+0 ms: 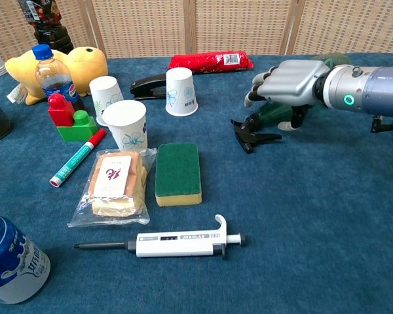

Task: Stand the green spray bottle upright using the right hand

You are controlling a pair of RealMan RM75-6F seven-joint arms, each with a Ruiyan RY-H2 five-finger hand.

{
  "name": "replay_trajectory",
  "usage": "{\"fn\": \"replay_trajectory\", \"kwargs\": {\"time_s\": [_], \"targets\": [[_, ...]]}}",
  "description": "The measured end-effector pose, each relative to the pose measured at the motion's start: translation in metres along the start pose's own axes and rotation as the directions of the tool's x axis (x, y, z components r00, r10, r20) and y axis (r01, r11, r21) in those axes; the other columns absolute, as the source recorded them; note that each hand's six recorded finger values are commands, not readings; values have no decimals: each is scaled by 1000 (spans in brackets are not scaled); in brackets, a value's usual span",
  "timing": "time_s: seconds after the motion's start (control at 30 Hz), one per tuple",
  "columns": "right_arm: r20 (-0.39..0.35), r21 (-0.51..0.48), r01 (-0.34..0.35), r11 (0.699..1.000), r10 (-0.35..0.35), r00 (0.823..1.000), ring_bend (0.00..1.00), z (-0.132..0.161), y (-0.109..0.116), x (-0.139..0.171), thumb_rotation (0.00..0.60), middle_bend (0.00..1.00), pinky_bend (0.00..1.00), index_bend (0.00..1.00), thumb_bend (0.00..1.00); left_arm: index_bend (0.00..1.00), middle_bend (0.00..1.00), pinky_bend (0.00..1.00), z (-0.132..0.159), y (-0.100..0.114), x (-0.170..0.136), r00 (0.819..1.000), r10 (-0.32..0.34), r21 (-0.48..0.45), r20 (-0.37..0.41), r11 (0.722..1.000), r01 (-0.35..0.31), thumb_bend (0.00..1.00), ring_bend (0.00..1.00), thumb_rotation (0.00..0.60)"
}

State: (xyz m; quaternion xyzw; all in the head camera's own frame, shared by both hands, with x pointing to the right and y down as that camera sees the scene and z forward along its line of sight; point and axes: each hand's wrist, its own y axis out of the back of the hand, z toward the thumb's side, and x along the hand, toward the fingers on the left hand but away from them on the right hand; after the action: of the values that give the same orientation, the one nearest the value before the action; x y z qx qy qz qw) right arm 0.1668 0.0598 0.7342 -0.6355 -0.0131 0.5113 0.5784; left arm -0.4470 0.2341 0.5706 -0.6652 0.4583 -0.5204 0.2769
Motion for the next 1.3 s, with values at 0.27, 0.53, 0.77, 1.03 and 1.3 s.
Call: {"fn": "replay_trajectory", "kwargs": {"time_s": [0.27, 0.53, 0.77, 1.03, 1.3], "targets": [[-20, 33, 14, 999, -13, 1000, 301, 4, -3, -4, 600, 461, 384, 498, 440, 295, 311, 47, -2, 2, -1, 1000, 2, -23, -1, 1000, -2, 280, 187, 600], [-23, -55, 66, 996, -67, 997, 502, 2, 4, -7, 600, 643, 587, 643, 452, 295, 311, 47, -5, 1, -2, 1000, -1, -32, -9, 999, 1, 280, 187, 600], [-5, -213, 127, 969, -131, 991, 522, -6, 17, -6, 600, 659, 615, 666, 451, 287, 311, 49, -5, -1, 0, 1000, -4, -37, -10, 999, 4, 280, 188, 600], [91, -455, 232, 860, -214, 973, 523, -33, 42, 2, 600, 661, 618, 678, 451, 285, 311, 58, -7, 0, -1, 1000, -4, -42, -22, 999, 3, 280, 188, 600], [275, -746, 373, 552, -254, 927, 523, -81, 74, 21, 600, 663, 619, 677, 451, 286, 312, 56, -8, -5, -3, 999, -13, -59, -37, 998, 10, 281, 188, 600]]}}
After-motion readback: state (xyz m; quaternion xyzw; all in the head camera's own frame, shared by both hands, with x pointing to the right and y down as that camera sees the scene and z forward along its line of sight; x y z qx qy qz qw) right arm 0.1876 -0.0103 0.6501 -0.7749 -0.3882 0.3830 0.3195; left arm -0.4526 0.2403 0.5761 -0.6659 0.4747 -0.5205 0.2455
